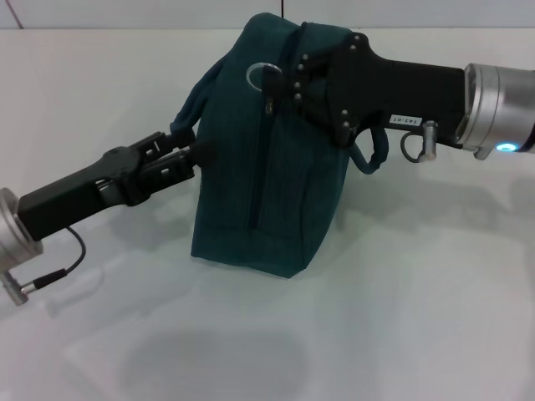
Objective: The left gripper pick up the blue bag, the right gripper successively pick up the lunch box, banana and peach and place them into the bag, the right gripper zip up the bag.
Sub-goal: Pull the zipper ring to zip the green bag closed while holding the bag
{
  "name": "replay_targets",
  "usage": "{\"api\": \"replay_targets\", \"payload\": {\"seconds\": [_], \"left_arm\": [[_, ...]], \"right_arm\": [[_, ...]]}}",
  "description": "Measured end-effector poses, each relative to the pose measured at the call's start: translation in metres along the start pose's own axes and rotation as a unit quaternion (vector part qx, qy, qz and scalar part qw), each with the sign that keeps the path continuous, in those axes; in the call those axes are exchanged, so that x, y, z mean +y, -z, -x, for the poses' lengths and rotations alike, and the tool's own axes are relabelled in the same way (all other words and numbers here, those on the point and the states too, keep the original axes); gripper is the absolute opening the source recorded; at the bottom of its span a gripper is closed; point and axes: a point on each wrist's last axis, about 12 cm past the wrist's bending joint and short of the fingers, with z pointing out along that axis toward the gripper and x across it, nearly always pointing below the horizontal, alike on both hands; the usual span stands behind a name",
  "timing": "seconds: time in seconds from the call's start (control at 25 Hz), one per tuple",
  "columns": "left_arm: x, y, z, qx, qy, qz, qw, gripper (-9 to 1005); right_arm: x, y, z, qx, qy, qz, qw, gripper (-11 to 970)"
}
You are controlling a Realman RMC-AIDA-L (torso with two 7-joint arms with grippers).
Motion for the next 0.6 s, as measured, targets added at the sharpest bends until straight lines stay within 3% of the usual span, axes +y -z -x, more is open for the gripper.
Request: {"api": "replay_targets", "payload": {"seconds": [0.48, 0.6], "left_arm": [[0.0037, -0.0104, 0.0005, 0.01, 0.0, 0.004, 1.0, 860], [0.0038, -0.0108, 0.0002, 0.01, 0.0, 0.005, 1.0, 735]], "right_arm": [[0.0003, 0.0006, -0.0006, -0.003, 0.002, -0.003, 1.0, 53], [0.0003, 0.0006, -0.0006, -0.003, 0.002, -0.003, 1.0, 54]]}}
